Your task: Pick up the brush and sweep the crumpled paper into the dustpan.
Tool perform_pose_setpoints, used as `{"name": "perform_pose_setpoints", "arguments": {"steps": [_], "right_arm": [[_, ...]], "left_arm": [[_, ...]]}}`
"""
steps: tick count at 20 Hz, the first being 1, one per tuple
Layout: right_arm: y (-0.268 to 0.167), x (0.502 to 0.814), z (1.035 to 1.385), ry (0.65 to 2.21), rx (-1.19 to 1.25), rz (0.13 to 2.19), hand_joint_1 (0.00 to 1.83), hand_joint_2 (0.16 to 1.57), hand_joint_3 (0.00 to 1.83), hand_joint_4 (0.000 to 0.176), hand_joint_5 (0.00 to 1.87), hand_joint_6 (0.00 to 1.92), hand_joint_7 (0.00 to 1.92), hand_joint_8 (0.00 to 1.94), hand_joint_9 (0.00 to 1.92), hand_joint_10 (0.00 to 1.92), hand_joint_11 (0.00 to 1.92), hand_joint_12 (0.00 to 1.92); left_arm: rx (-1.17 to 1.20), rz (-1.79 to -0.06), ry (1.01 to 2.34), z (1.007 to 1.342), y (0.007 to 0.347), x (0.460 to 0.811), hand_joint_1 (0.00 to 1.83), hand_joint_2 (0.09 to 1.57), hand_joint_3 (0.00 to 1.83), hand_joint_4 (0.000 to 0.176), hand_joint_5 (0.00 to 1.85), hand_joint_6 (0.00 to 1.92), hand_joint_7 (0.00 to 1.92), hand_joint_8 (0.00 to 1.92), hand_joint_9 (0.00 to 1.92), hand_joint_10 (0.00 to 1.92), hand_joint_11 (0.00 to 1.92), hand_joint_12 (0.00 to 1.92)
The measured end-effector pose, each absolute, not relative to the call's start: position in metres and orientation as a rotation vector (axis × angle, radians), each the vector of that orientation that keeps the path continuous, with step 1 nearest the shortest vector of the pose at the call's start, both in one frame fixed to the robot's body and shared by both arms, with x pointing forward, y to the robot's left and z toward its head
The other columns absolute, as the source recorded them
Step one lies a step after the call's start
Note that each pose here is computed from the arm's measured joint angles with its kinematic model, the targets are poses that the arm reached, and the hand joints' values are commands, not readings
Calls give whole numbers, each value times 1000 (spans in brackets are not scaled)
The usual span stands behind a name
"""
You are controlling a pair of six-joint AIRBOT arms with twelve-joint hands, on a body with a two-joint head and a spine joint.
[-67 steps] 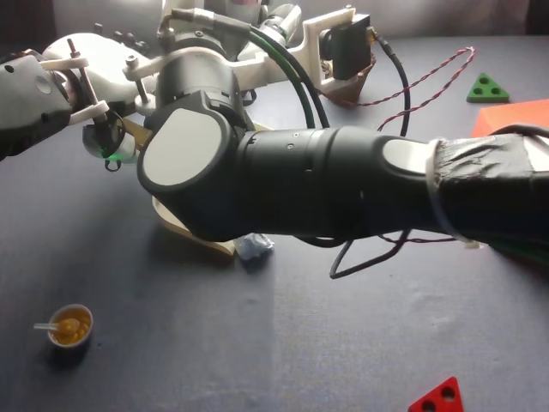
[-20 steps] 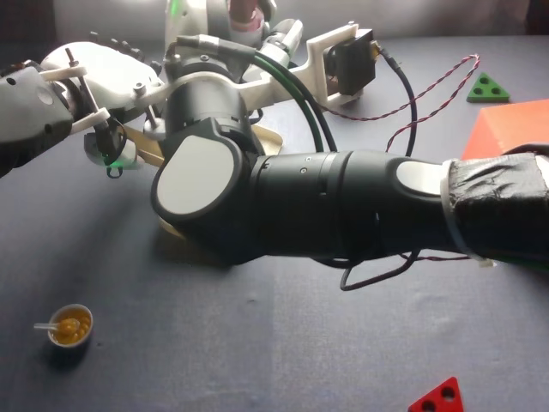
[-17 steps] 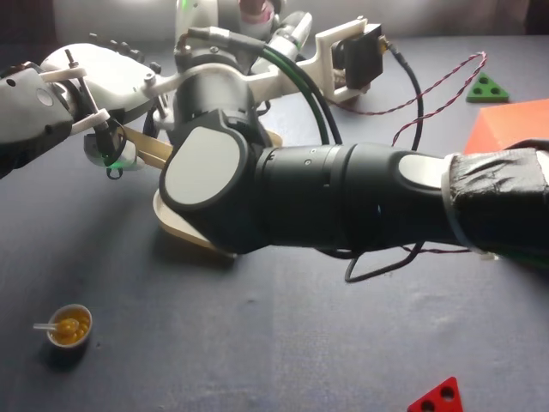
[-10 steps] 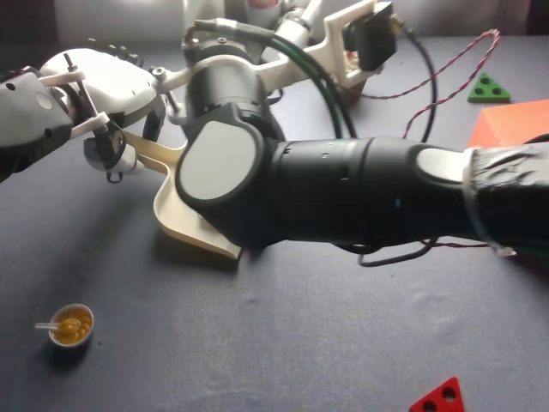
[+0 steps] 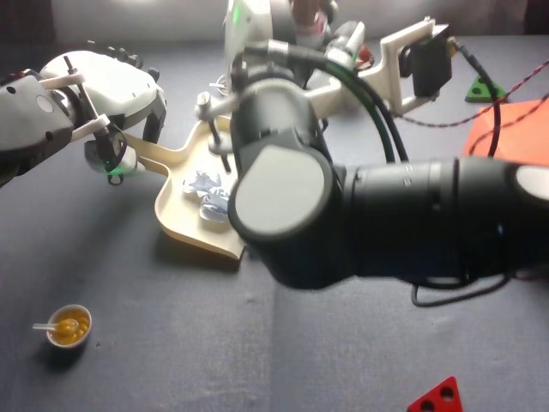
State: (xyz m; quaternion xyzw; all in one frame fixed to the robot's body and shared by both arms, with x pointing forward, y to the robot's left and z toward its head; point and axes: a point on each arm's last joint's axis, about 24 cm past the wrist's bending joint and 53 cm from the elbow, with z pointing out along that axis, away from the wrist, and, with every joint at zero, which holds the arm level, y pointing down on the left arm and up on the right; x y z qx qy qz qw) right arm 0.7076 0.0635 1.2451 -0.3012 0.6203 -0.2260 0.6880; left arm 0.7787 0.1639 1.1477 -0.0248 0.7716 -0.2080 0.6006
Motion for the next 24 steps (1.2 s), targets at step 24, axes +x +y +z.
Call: {"name": "perform_pose_setpoints", "arguments": {"steps": [24], "right_arm": [[93, 717, 1235, 1394, -674, -505, 1535, 1199, 4, 176, 975, 1921, 1081, 1941, 1038, 1921, 961, 1921]], "left_arm": [[-65, -477, 1776, 1151, 166, 780, 1113, 1145, 2, 0, 925, 1061, 398, 2, 297, 3, 213, 235]]}}
